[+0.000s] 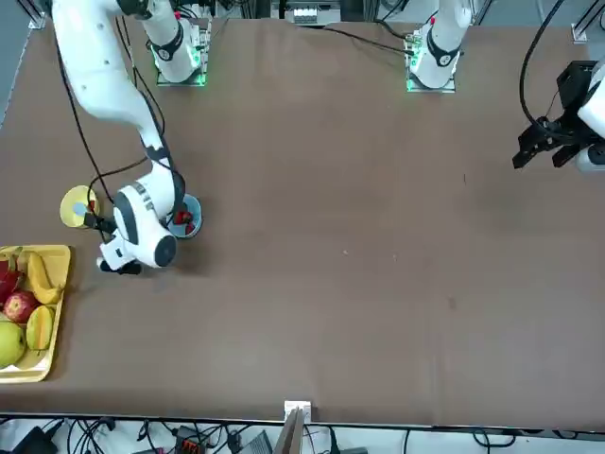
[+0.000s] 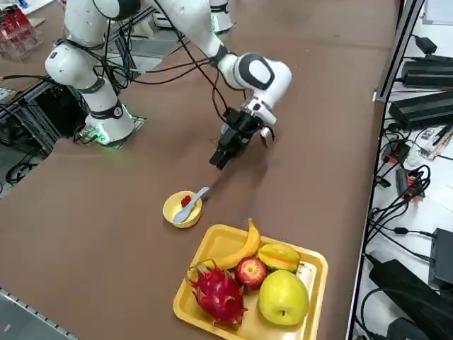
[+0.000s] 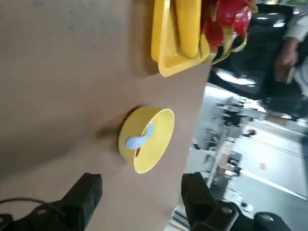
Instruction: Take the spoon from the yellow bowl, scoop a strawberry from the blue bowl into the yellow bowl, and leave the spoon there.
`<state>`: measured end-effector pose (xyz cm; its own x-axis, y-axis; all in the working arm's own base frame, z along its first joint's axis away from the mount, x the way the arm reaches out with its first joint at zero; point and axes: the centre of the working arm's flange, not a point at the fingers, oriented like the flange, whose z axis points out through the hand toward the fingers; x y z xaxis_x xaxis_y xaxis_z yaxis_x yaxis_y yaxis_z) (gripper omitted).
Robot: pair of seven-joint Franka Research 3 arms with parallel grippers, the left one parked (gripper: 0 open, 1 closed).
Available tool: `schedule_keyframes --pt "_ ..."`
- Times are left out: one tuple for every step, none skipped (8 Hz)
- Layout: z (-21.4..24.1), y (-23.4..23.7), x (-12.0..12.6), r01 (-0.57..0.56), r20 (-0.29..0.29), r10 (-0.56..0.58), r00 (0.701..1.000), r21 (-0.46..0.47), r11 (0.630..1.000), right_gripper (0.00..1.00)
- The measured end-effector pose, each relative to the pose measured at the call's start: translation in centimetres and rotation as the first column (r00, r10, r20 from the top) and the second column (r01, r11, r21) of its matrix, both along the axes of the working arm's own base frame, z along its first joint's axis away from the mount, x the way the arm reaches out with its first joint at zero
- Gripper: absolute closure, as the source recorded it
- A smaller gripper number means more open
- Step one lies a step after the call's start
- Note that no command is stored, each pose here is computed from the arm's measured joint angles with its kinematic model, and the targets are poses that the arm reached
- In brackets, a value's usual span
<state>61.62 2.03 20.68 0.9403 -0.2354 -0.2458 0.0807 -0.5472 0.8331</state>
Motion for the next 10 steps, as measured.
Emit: schedule_keyframes --pt "3.1 0.4 0.5 0.012 0.009 -0.013 1.0 0.084 0.996 0.0" --pt "6.4 0.5 1.0 0.022 0.027 -0.026 0.999 0.156 0.987 0.0" --pt "9.6 0.2 1.4 0.025 0.048 -0.036 0.998 0.22 0.975 0.0" --pt "12.5 -0.3 1.7 0.026 0.058 -0.045 0.997 0.296 0.955 0.0" --pt "15.6 -1.0 2.1 0.03 0.073 -0.063 0.995 0.393 0.919 0.0" --pt "18.9 -1.7 2.6 0.023 0.101 -0.083 0.991 0.484 0.875 0.0" --pt "22.0 -2.4 2.9 0.013 0.123 -0.097 0.988 0.552 0.834 0.0" --pt "24.7 -2.9 2.7 0.001 0.131 -0.104 0.986 0.616 0.788 0.0" --pt "27.1 -3.2 2.4 -0.021 0.141 -0.1 0.985 0.672 0.741 0.0" --pt "29.3 -3.0 1.9 -0.049 0.159 -0.092 0.983 0.708 0.705 0.0"
